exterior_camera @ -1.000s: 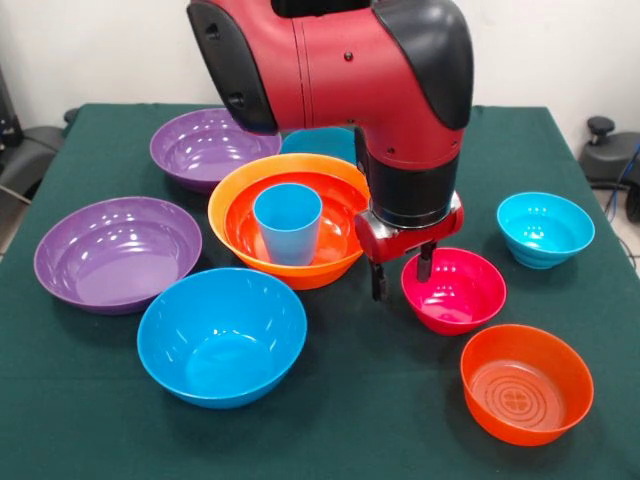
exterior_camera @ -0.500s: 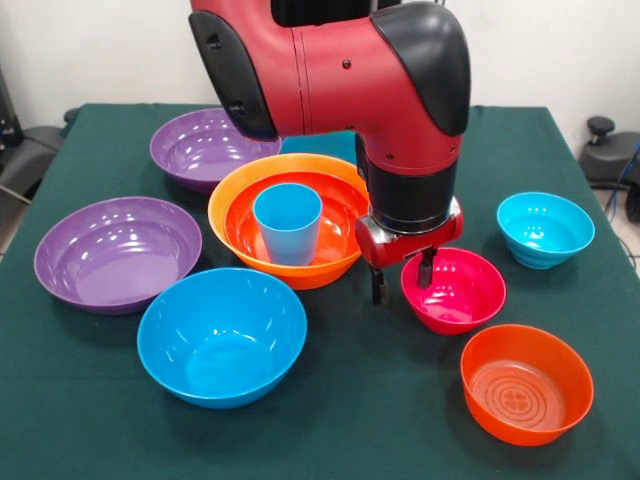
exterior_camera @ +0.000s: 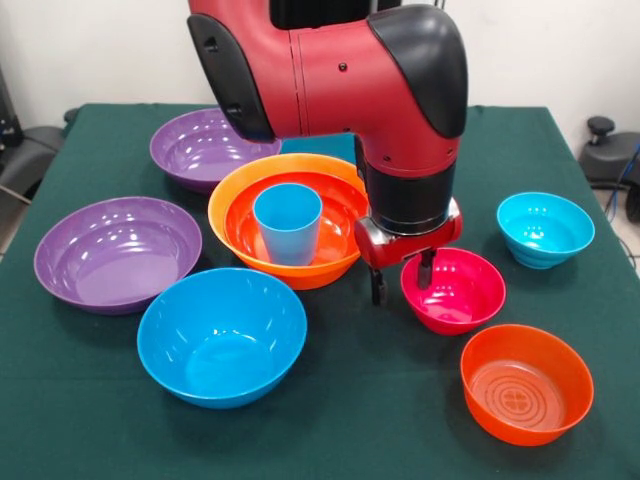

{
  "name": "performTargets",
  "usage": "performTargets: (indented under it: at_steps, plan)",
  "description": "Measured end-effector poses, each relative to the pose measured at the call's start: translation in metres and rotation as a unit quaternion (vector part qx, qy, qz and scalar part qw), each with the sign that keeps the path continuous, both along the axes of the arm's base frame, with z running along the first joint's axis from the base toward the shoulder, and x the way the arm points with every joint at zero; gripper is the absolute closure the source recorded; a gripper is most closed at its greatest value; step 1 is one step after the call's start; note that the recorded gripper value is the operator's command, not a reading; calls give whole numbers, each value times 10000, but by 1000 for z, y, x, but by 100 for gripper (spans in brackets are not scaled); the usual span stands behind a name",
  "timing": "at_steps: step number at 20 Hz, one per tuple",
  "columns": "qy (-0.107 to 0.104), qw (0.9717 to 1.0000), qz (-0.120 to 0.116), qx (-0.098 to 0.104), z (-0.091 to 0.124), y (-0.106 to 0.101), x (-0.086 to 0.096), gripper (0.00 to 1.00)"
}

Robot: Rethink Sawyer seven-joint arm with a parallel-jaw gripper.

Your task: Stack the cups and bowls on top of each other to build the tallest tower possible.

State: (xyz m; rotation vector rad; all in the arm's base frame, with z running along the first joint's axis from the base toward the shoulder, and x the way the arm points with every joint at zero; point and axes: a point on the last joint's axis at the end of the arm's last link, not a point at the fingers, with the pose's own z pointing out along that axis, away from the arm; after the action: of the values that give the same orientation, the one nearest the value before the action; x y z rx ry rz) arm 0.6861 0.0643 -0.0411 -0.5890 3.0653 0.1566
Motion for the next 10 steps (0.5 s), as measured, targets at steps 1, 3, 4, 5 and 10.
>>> performTargets:
  at_steps: [1,3,4,5,10]
  plan:
    - [-6,10000,-2,2,0,0,0,0]
    - [-21,10000,-3,5,-1,0,0,0]
    - [-30,10000,-4,6,-1,0,0,0]
    - [-55,10000,-7,11,-1,1,1,0]
    - [-112,9999,-30,34,-3,1,2,0]
